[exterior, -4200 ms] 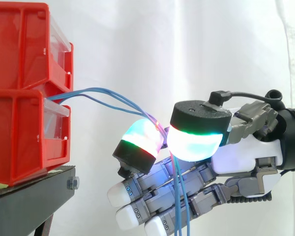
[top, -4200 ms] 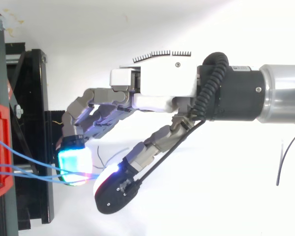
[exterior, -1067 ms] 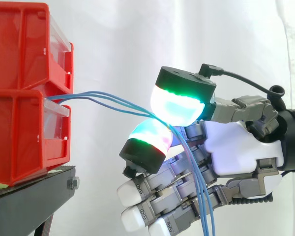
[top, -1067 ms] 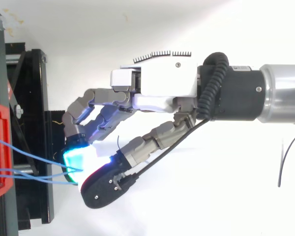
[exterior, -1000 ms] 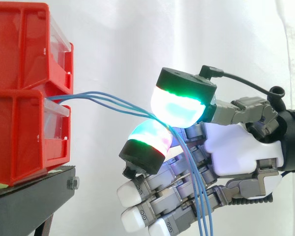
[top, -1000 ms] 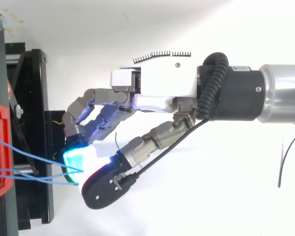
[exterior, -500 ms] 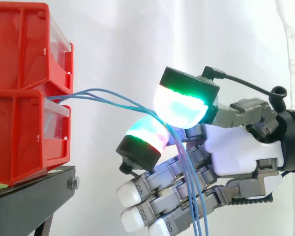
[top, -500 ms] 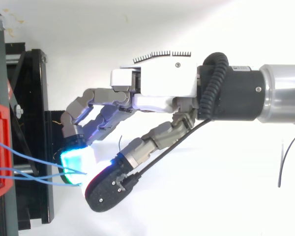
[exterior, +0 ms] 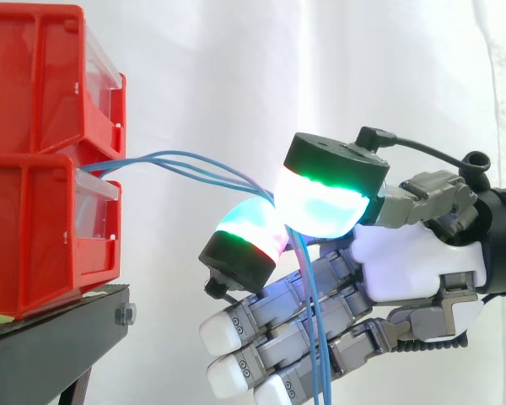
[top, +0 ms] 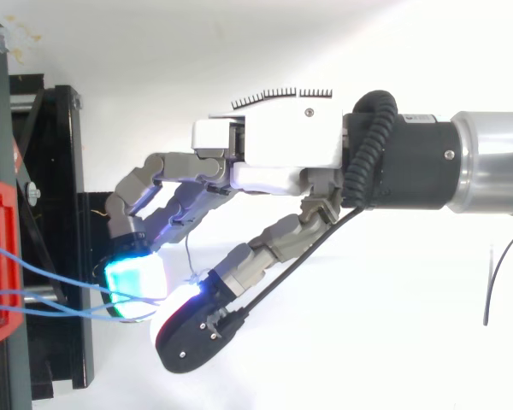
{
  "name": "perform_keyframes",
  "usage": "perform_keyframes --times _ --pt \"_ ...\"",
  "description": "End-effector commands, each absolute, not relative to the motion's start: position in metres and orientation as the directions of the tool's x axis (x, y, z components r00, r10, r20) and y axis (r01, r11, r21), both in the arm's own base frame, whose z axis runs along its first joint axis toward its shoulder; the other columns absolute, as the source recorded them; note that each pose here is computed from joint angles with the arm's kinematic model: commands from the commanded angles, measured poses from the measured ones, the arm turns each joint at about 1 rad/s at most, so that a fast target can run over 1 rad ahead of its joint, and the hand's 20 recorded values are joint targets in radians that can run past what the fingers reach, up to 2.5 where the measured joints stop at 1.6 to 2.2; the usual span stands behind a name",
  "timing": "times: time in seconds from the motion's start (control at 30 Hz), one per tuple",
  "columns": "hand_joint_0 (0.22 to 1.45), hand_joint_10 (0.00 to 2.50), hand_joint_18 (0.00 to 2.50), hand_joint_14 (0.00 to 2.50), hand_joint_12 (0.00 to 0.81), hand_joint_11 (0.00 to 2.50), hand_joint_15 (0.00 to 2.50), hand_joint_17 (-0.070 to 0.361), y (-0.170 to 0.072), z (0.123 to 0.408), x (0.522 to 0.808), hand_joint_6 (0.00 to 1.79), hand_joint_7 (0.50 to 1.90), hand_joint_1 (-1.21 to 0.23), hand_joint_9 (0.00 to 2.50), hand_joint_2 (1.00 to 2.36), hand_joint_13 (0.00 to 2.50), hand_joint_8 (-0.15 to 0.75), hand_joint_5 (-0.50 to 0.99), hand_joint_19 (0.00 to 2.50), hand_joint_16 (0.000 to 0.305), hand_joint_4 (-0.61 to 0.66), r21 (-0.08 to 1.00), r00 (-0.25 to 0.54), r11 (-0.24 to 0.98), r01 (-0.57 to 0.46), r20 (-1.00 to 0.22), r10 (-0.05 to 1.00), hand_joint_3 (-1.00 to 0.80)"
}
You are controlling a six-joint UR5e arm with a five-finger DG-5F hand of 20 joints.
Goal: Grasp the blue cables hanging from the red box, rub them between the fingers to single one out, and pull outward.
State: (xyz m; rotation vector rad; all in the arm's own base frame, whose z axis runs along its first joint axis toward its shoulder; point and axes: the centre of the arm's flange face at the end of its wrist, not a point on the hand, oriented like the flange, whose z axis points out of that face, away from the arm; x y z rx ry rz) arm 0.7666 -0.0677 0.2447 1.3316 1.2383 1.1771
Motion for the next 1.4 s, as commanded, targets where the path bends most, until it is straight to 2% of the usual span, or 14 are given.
perform_keyframes --times 0.0,0.33,0.4,0.47,0.6,0.73,0.93,1.1,1.3,1.37 --pt "0.63 0.01 0.59 0.01 0.351 0.16 0.21 0.087 -0.0675 0.2444 0.7667 0.87 1.11 -0.81 0.69 1.01 0.61 0.277 -0.15 0.24 0.039 -0.05 0.994 0.028 -0.051 0.099 0.048 0.998 -0.36" --pt "0.59 0.0 0.55 0.01 0.358 0.12 0.23 0.089 -0.0674 0.2456 0.7666 0.8 1.11 -0.68 0.7 1.01 0.59 0.266 -0.12 0.27 0.04 -0.05 0.994 0.027 -0.051 0.098 0.049 0.998 -0.31" --pt "0.59 0.0 0.55 0.01 0.359 0.13 0.23 0.089 -0.0674 0.2456 0.7666 0.8 1.12 -0.67 0.7 1.01 0.59 0.27 -0.13 0.26 0.04 -0.05 0.994 0.027 -0.051 0.098 0.049 0.998 -0.29" --pt "0.59 0.0 0.55 0.01 0.362 0.16 0.23 0.09 -0.0685 0.2444 0.7666 0.82 1.07 -0.68 0.7 1.02 0.59 0.275 -0.14 0.26 0.04 -0.02 0.994 0.028 -0.05 0.099 0.047 0.998 -0.26" --pt "0.59 0.01 0.55 0.01 0.364 0.18 0.23 0.09 -0.0674 0.2456 0.7666 0.84 1.06 -0.75 0.68 1.02 0.59 0.287 -0.16 0.25 0.04 0.02 0.994 0.027 -0.05 0.098 0.047 0.999 -0.23" --pt "0.59 0.01 0.56 0.01 0.364 0.2 0.23 0.091 -0.0685 0.2444 0.7666 0.86 1.02 -0.79 0.69 1.01 0.59 0.295 -0.17 0.25 0.04 0.07 0.994 0.028 -0.05 0.099 0.047 0.998 -0.33" --pt "0.53 0.01 0.58 0.01 0.372 0.21 0.23 0.097 -0.0676 0.2444 0.7667 0.85 1.04 -0.72 0.73 1.0 0.6 0.31 -0.15 0.25 0.043 0.07 0.994 0.03 -0.049 0.099 0.047 0.998 -0.48" --pt "0.51 0.01 0.59 0.01 0.386 0.2 0.24 0.101 -0.0676 0.2444 0.7667 0.84 1.05 -0.67 0.75 1.0 0.61 0.323 -0.14 0.24 0.045 0.08 0.994 0.03 -0.049 0.099 0.047 0.998 -0.5" --pt "0.5 0.01 0.61 0.01 0.393 0.19 0.23 0.103 -0.0676 0.2445 0.7668 0.84 1.07 -0.67 0.76 1.0 0.62 0.329 -0.14 0.25 0.046 0.09 0.994 0.03 -0.05 0.097 0.047 0.998 -0.5" --pt "0.53 0.01 0.6 0.01 0.385 0.21 0.23 0.099 -0.0663 0.2444 0.7668 0.84 1.08 -0.69 0.76 1.0 0.61 0.321 -0.14 0.26 0.044 0.08 0.994 0.027 -0.051 0.099 0.048 0.998 -0.46"
